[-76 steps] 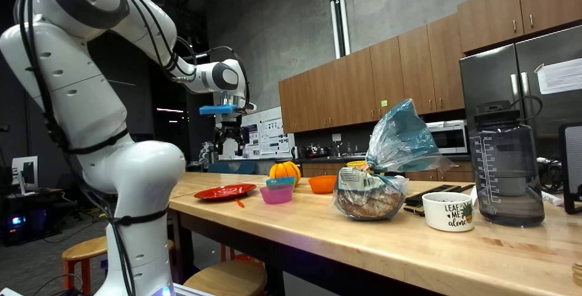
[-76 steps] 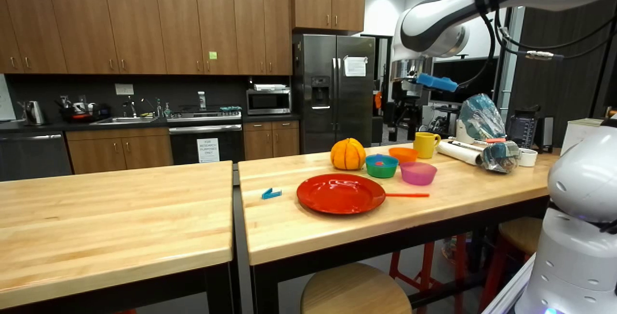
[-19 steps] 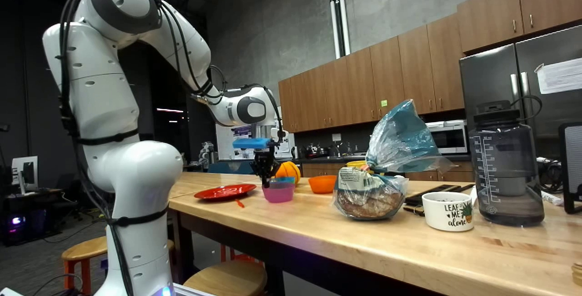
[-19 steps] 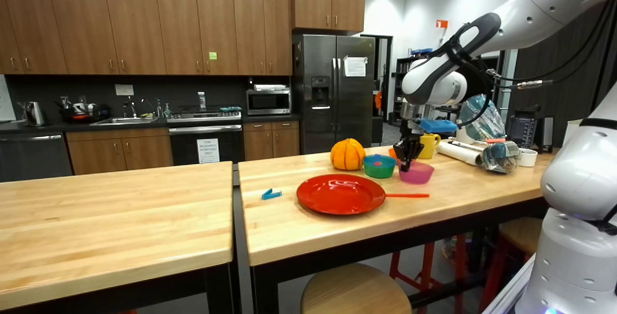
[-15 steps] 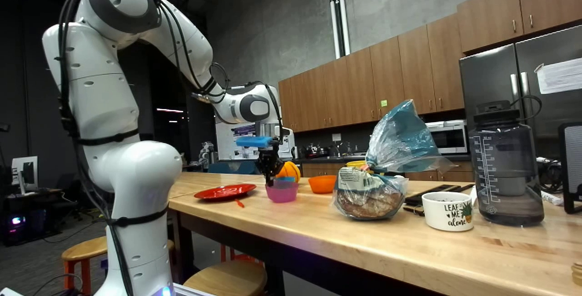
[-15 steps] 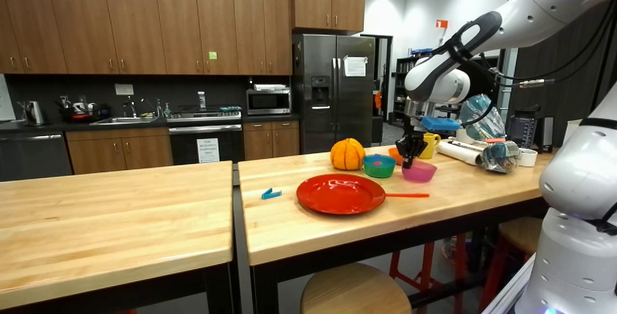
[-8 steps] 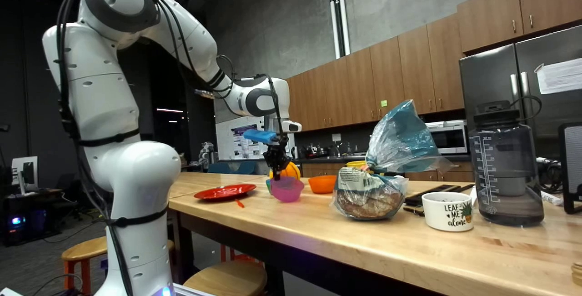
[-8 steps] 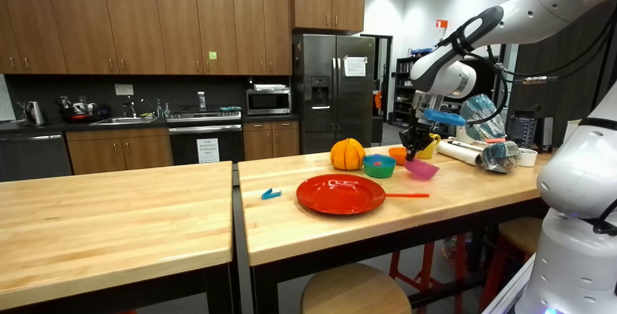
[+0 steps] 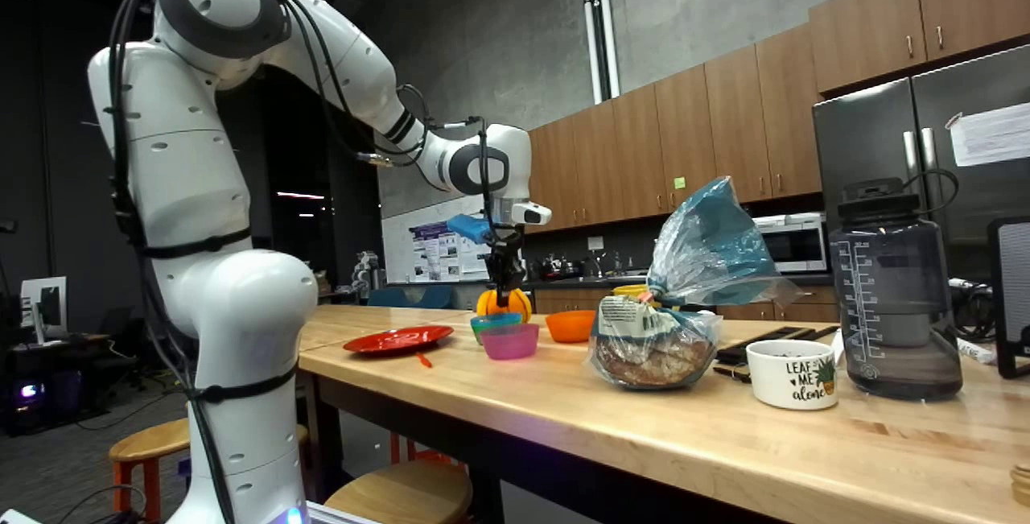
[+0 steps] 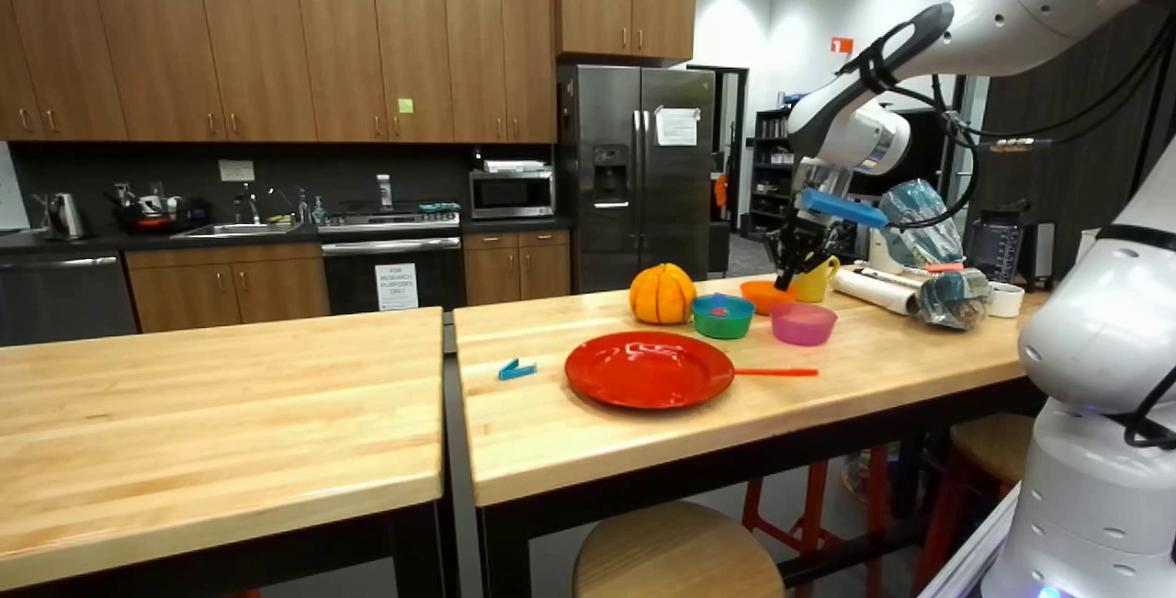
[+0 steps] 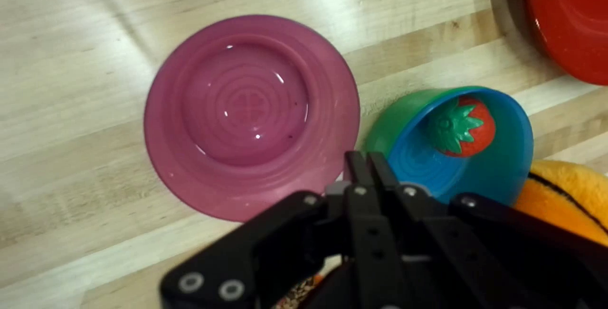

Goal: Move the pink bowl backwards slightly

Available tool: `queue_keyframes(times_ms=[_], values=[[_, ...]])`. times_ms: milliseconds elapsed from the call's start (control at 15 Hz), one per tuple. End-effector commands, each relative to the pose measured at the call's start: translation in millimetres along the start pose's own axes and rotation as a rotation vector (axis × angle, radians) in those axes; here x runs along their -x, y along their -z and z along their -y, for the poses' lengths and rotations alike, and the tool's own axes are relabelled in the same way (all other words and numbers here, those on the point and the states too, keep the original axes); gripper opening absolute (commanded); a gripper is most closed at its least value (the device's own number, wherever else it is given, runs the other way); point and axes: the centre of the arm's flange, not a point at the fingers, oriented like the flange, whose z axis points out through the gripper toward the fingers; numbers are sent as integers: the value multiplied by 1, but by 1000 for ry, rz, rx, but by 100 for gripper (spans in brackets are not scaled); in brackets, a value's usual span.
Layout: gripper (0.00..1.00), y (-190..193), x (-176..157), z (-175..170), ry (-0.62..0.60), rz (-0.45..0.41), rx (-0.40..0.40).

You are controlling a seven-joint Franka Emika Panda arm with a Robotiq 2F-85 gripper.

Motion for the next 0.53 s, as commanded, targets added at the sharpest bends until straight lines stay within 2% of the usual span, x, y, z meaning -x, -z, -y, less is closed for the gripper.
queue_keyframes(times_ms=[0, 133, 200, 333, 467], values=[[2, 11, -20, 5, -77, 4, -11], [2, 10, -22, 7, -93, 7, 4], [32, 8, -22, 8, -105, 13, 5], [38, -1, -18, 10, -119, 39, 21], [51, -7, -8, 9, -137, 64, 31]])
